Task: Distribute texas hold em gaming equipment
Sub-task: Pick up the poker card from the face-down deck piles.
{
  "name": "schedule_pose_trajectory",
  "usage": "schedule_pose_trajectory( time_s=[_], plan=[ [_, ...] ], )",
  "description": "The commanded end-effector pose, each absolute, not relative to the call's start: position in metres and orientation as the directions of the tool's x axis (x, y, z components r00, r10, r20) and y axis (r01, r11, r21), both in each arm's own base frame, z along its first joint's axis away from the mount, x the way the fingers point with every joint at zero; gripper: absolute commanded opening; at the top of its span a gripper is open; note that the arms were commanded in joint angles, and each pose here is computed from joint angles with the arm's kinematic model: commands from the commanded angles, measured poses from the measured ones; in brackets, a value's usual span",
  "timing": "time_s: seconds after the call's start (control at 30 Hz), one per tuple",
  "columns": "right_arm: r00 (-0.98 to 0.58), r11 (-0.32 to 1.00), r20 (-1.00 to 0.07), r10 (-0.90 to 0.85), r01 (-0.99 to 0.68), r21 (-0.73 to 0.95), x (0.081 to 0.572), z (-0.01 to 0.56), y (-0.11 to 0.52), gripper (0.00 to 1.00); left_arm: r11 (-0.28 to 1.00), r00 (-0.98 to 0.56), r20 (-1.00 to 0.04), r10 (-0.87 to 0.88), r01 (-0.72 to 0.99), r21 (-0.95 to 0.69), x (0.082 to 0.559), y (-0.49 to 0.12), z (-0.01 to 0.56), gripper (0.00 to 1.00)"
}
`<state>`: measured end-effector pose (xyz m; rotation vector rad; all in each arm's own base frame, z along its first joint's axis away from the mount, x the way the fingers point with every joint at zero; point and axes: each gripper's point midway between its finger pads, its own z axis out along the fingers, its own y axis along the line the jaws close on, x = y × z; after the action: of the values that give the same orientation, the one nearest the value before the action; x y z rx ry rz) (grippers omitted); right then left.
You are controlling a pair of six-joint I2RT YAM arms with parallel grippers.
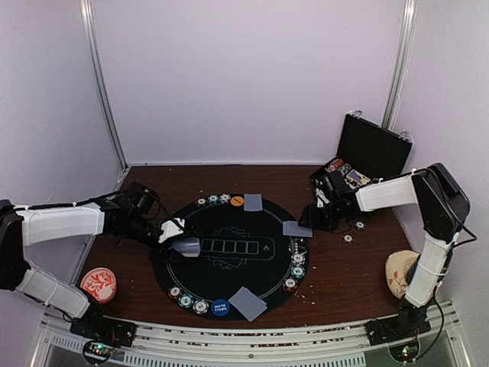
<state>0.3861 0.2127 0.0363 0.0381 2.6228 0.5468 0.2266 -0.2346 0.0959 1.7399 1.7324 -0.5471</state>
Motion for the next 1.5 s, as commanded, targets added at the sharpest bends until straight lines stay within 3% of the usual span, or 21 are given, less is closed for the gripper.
schedule_pose_trajectory(
  time_s=[0.0,0.43,0.63,0.73,0.87,1.07,1.47],
  plan=[
    [-0.903,0.932,-0.422,0.083,-0.079,0.353,0.380,0.026,0.217,0.62,0.036,0.101,-0.702,0.705,0.983,0.178,0.231,-0.242,0.109,0.13],
    [-0.875,0.941,-0.474,0.097,-0.075,0.330,0.389,0.044,0.213,0.66,0.036,0.098,-0.701,0.707,0.984,0.174,0.232,-0.242,0.108,0.13],
    [-0.788,0.928,-0.615,0.045,-0.195,0.317,0.385,0.105,0.233,0.91,0.037,0.099,-0.699,0.708,0.983,0.177,0.232,-0.241,0.108,0.13],
    [-0.737,0.881,-0.676,0.013,-0.312,0.356,0.372,0.138,0.265,0.96,0.037,0.104,-0.699,0.707,0.982,0.183,0.232,-0.241,0.109,0.13],
    [-0.699,0.753,-0.712,-0.058,-0.499,0.429,0.336,0.164,0.332,0.96,0.036,0.110,-0.698,0.708,0.981,0.191,0.231,-0.240,0.110,0.13],
    [-0.657,0.594,-0.749,-0.086,-0.637,0.491,0.296,0.189,0.417,0.95,0.032,0.120,-0.701,0.703,0.979,0.199,0.230,-0.240,0.112,0.13],
    [-0.707,0.455,-0.702,-0.085,-0.654,0.604,0.269,0.165,0.509,0.91,0.025,0.130,-0.711,0.691,0.979,0.203,0.228,-0.241,0.117,0.13]
  ],
)
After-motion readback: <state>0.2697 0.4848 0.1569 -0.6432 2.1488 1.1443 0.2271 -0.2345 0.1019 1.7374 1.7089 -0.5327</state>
